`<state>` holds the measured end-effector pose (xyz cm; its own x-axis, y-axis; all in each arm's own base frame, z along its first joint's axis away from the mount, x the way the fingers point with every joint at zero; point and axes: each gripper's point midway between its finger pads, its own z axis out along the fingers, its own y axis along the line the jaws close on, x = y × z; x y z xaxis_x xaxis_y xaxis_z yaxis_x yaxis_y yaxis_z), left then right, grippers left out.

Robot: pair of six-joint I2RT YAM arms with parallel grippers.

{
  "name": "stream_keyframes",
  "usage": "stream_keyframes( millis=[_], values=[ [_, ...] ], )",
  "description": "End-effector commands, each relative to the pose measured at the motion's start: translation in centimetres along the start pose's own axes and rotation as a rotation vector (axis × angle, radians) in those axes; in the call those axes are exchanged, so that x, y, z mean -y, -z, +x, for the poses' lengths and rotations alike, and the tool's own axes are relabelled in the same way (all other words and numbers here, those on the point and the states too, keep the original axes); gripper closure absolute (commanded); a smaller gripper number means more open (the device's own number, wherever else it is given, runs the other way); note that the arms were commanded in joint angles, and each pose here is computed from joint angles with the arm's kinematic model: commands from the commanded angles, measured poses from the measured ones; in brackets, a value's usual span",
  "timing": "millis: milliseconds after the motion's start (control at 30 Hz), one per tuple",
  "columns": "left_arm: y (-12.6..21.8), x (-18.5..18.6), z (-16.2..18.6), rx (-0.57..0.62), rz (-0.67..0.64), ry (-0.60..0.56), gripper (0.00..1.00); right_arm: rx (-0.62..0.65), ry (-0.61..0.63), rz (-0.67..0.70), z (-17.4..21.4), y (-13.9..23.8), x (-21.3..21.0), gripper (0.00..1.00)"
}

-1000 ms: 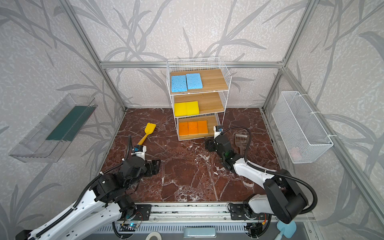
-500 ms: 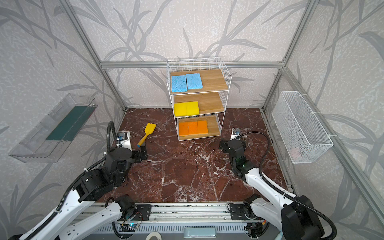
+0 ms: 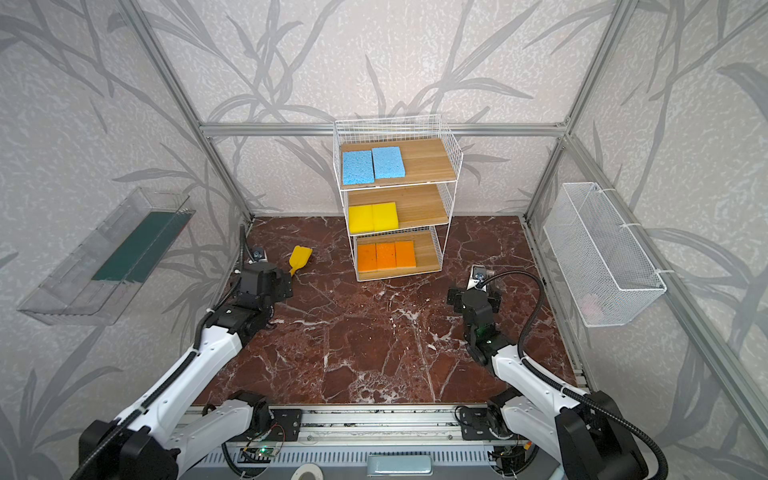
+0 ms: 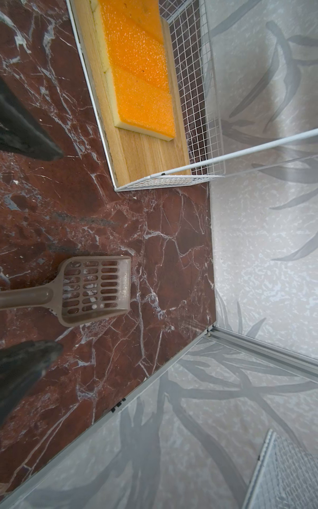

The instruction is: Place and organize the cleaning sponges onto the shelf

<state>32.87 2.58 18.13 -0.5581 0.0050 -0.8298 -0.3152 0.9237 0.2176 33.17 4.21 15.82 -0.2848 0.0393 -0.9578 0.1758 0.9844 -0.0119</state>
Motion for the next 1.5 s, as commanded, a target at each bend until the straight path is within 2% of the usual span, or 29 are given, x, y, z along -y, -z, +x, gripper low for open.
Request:
stream_keyframes(
  millis=[0, 67, 133, 367, 533, 600, 700, 833, 967, 1100, 1167, 1233, 1267, 1300, 1333, 1400, 1467],
  values=[
    [-2.7, 0.4, -2.1, 0.088, -0.008, 0.006, 0.01, 0.069, 0.005, 0.05, -1.5, 0.2, 1.0, 0.01],
    [-4.6, -0.2, -0.6, 0.013, -0.034, 0.035, 0.01, 0.091, 0.036, 0.072, -1.6, 0.5, 1.6, 0.01],
    [-6.0, -0.1, 0.5, -0.012, -0.017, 0.059, 0.01, 0.111, 0.049, 0.1, -1.4, 0.5, 2.1, 0.01],
    [-8.7, 0.3, 1.9, 0.054, 0.015, 0.094, 0.01, 0.099, 0.13, 0.111, 0.7, -1.3, 1.6, 0.01],
    [-9.8, -0.1, 2.5, 0.134, -0.017, 0.101, 0.01, 0.1, 0.164, 0.161, 1.3, -2.1, 2.0, 0.01],
    [-9.8, -0.4, 2.5, 0.122, -0.026, 0.124, 0.01, 0.106, 0.169, 0.165, 1.3, -1.9, 2.1, 0.01],
    [-9.5, -0.2, 2.6, 0.187, -0.006, 0.169, 0.01, 0.147, 0.165, 0.194, 1.1, -1.5, 2.8, 0.01],
    [-9.8, 0.7, 3.4, 0.282, 0.014, 0.15, 0.01, 0.187, 0.182, 0.208, 1.0, -1.5, 3.0, 0.01],
    [-9.5, 0.7, 3.4, 0.292, 0.001, 0.147, 0.01, 0.22, 0.151, 0.245, 1.7, -2.4, 3.8, 0.01],
    [-9.2, 1.0, 3.4, 0.304, 0.002, 0.131, 0.01, 0.093, 0.298, 0.075, 2.5, -5.0, -0.1, 0.01],
    [-9.4, 1.1, 3.3, 0.296, 0.007, 0.132, 0.01, 0.013, 0.263, 0.012, 2.9, -6.5, 0.0, 0.01],
    [-9.6, 1.0, 3.4, 0.283, 0.018, 0.138, 0.01, -0.054, 0.174, -0.053, 3.8, -7.5, 0.9, 0.01],
    [-9.6, 1.0, 3.4, 0.284, 0.019, 0.139, 0.01, 0.001, 0.12, -0.045, 3.9, -7.8, 1.8, 0.01],
    [-9.6, 1.0, 3.4, 0.285, 0.017, 0.137, 0.01, 0.082, 0.129, -0.055, 3.5, -7.4, 1.7, 0.01],
    [-9.5, 1.0, 3.4, 0.286, 0.016, 0.137, 0.01, 0.079, 0.164, -0.046, 4.1, -6.7, 1.3, 0.01],
    [-9.6, 1.0, 3.4, 0.285, 0.016, 0.137, 0.01, 0.013, 0.212, -0.069, 4.4, -6.8, 0.3, 0.01],
    [-9.6, 1.0, 3.4, 0.284, 0.018, 0.138, 0.01, -0.036, 0.181, -0.043, 4.3, -7.9, 0.9, 0.01]
  ],
)
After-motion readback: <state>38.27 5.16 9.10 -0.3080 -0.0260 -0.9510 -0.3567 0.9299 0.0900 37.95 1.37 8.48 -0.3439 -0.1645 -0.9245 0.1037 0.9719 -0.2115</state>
